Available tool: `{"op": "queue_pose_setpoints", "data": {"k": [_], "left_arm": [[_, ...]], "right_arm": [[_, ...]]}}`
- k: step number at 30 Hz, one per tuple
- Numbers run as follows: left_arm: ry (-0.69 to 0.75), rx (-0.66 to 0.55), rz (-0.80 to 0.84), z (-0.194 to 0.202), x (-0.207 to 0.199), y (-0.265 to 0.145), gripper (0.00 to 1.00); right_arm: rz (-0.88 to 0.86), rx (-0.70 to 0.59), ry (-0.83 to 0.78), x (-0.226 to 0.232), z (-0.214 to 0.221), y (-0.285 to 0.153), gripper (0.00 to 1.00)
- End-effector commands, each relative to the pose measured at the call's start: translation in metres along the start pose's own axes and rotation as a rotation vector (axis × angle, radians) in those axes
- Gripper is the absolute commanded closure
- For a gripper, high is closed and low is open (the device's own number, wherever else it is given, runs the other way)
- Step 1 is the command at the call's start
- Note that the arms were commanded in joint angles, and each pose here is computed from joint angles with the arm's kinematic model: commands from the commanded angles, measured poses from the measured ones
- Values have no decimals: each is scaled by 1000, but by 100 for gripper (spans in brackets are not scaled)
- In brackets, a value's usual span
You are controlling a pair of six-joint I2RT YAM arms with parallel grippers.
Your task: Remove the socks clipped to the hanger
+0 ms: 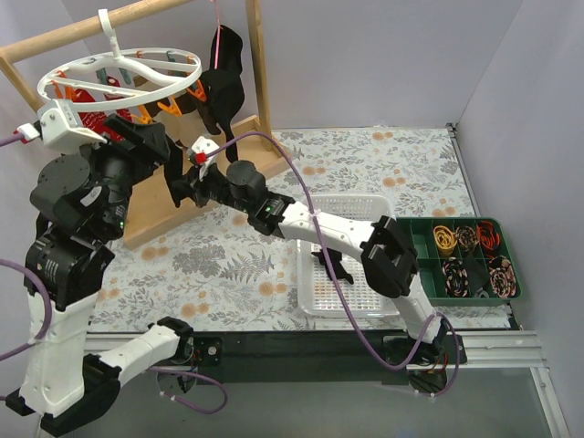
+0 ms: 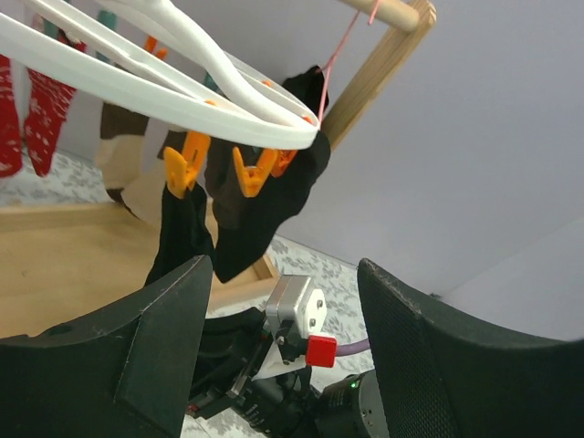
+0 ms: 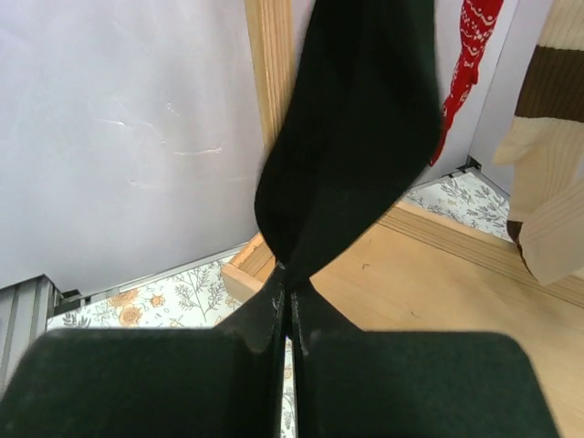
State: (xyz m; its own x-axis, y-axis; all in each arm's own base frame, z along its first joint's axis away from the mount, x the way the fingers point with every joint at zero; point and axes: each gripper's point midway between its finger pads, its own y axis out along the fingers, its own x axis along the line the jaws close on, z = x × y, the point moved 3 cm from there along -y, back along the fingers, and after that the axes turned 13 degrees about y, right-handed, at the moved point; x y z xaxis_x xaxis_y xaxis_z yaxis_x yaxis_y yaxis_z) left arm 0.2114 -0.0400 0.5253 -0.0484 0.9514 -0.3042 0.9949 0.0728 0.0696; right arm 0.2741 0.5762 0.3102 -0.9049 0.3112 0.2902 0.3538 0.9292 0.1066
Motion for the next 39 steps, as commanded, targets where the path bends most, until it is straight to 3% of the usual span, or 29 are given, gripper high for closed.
{"op": "queue_pose_setpoints", "data": {"k": [1, 7, 13, 18, 25, 39], "left_arm": [[-76, 76, 66, 2, -15, -5, 37], [-87, 102, 72, -4, -25, 4, 38], [-90, 83, -111, -3, 0, 9, 41], [-4, 43, -200, -9, 15, 13, 46], [163, 121, -349, 13, 32, 29, 40], [87, 132, -396, 27, 31, 39, 38]], "right_arm": [[-47, -85, 8, 8, -55, -21, 99], [-74, -41, 23, 17, -70, -37, 99], [-99, -1, 2, 26, -80, -47, 99], [-88, 13, 19, 28, -84, -53, 99], [-104, 18, 61, 30, -80, -45, 99], [-100, 35, 22, 33, -82, -67, 99]]}}
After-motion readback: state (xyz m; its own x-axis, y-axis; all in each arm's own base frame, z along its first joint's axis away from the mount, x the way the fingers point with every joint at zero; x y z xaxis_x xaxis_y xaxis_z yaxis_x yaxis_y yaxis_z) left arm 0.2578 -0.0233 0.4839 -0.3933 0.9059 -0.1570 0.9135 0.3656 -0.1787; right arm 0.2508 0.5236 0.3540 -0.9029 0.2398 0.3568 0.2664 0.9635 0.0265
